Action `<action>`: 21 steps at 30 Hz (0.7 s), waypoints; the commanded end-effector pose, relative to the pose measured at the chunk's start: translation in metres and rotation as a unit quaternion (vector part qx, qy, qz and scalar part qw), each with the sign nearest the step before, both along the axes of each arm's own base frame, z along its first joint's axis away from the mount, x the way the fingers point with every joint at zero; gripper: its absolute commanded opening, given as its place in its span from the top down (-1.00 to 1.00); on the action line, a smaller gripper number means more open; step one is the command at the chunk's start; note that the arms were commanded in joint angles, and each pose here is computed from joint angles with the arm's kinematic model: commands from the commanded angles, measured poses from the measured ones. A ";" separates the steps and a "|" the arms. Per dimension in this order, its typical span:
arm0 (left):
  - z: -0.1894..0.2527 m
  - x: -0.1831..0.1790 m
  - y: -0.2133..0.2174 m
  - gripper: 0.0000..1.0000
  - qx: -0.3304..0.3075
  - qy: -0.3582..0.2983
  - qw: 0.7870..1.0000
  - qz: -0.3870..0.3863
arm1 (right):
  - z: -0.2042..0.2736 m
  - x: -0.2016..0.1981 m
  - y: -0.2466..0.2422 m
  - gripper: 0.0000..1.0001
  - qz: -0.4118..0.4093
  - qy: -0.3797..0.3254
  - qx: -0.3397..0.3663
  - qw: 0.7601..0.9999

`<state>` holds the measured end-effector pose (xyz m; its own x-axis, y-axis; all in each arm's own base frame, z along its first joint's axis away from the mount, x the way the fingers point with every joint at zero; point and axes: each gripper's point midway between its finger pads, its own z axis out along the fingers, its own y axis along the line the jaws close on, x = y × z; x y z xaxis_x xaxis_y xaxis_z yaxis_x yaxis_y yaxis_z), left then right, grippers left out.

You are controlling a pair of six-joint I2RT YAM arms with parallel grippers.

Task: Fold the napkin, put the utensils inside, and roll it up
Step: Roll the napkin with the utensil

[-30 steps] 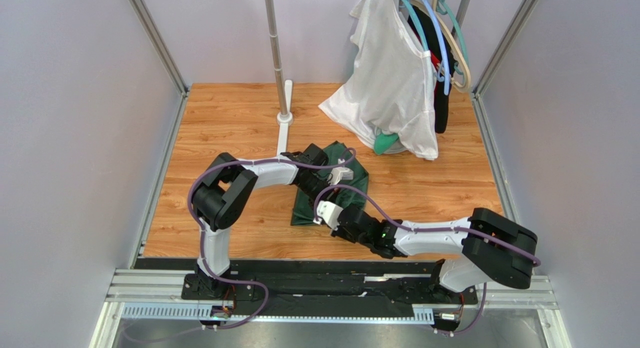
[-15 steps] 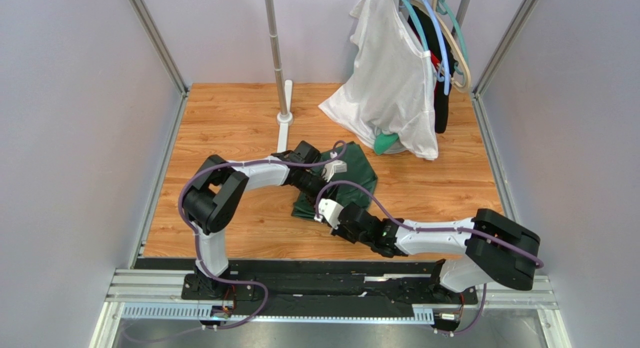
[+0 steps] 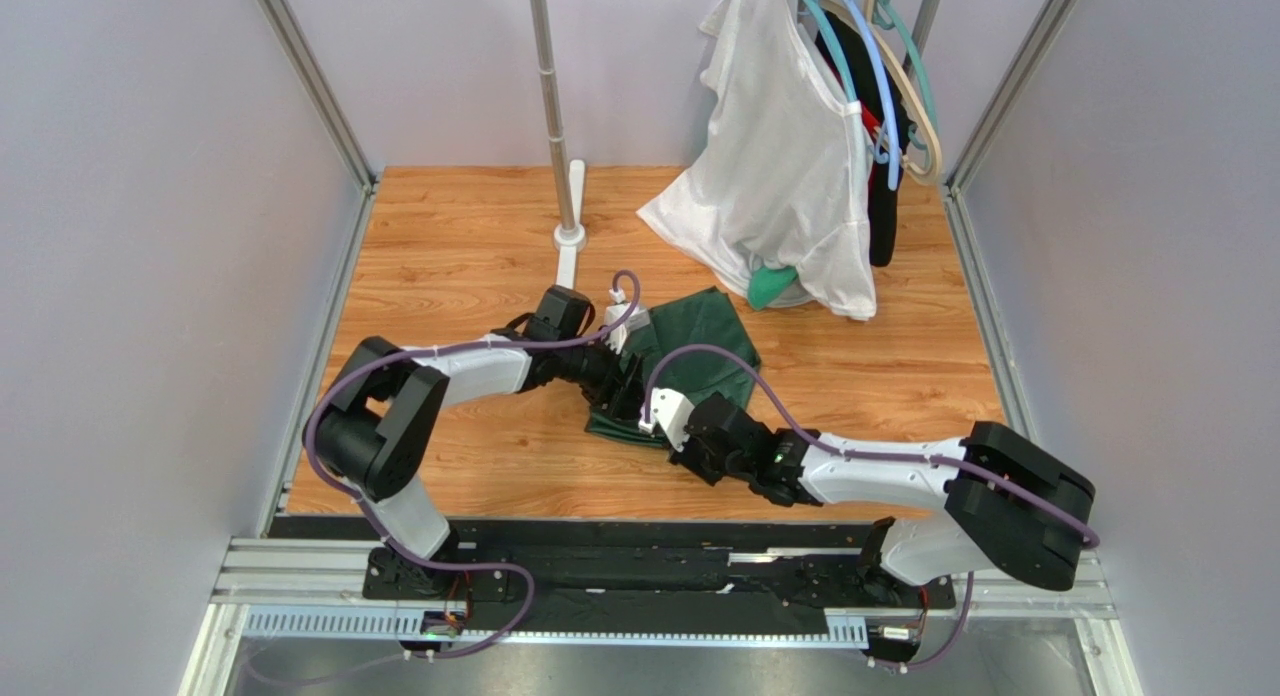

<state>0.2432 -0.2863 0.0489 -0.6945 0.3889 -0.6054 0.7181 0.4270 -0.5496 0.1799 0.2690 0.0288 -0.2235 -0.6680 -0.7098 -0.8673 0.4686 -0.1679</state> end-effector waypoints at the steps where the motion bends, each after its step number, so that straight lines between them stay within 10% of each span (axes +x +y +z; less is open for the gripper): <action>1: 0.026 0.019 -0.003 -0.52 -0.032 -0.076 0.996 0.026 | 0.014 -0.002 0.010 1.00 0.007 0.021 0.036 0.999; 21: 0.035 -0.016 -0.027 -0.48 -0.073 -0.130 0.988 -0.029 | 0.020 0.006 -0.003 1.00 -0.028 0.168 0.119 0.978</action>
<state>0.2285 -0.2948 0.0722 -0.5531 0.3126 -0.7722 0.8153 0.3934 -0.4248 0.1796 0.2539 0.0291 -0.4652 -0.5424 -0.6996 -0.8368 0.5272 0.1477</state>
